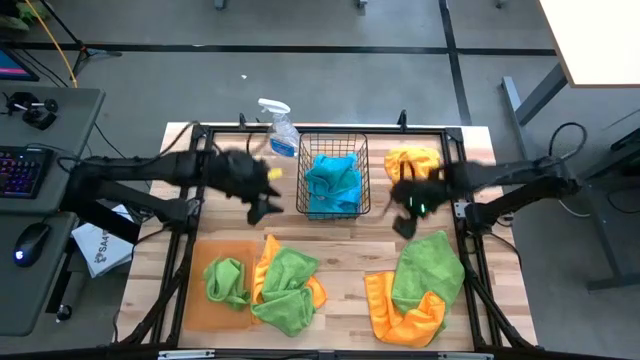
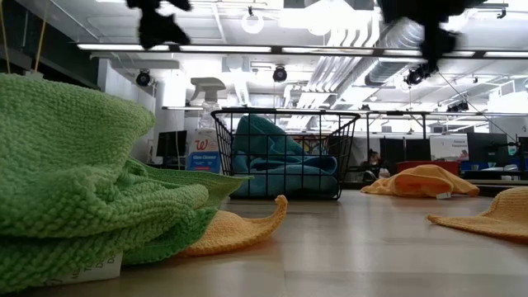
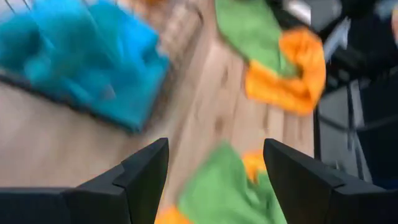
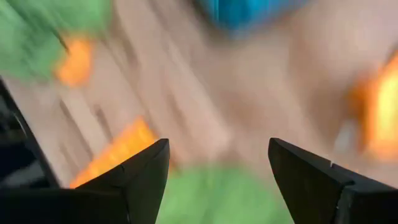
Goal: Sort microfiber towel by color & place in baskets
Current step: Put the right green towel into the orange bin
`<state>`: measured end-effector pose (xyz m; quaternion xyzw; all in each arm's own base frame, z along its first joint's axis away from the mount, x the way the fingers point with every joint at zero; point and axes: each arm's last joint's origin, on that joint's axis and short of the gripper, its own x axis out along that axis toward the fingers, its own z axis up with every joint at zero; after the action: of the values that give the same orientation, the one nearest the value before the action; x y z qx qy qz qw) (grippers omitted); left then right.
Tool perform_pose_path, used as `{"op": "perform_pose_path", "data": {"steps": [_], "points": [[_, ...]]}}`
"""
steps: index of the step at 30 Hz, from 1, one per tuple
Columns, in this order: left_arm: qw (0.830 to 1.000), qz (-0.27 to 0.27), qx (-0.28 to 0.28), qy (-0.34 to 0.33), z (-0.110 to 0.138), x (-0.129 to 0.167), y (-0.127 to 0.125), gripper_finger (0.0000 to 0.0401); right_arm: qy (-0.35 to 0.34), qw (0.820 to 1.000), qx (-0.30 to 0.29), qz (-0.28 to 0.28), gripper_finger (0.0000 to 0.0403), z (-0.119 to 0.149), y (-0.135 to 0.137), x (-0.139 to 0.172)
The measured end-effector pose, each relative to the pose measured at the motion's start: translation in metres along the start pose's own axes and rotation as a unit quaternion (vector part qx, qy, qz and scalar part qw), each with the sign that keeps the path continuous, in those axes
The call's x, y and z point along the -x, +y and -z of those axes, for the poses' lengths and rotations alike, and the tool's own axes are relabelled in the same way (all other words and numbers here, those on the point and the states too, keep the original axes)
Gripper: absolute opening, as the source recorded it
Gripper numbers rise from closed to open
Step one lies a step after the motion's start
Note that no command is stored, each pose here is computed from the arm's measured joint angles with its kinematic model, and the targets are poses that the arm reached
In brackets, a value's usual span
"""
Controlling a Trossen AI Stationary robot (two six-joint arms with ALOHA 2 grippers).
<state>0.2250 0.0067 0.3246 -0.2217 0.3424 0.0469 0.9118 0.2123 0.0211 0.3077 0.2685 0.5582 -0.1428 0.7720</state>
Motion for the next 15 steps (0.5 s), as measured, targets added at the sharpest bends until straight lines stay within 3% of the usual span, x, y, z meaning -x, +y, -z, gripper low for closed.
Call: {"op": "perform_pose_path", "data": {"steps": [3,7,11,15], "points": [[0.998,0.024,-0.008,-0.06,-0.018,0.004,0.014,0.025,0.083,0.994,-0.073,0.017,0.0271,0.04,0.003,-0.039],[0.992,0.059,-0.014,-0.112,-0.034,0.009,0.023,0.025,0.121,0.98,-0.155,0.017,0.0271,0.079,0.008,-0.078],[0.988,0.068,-0.019,-0.135,-0.039,0.011,0.023,0.025,0.118,0.968,-0.222,-0.012,0.0271,0.095,0.014,-0.103],[0.988,0.069,-0.024,-0.135,-0.038,0.01,0.023,0.025,0.122,0.96,-0.25,0.042,0.0271,0.104,0.009,-0.123]]}}
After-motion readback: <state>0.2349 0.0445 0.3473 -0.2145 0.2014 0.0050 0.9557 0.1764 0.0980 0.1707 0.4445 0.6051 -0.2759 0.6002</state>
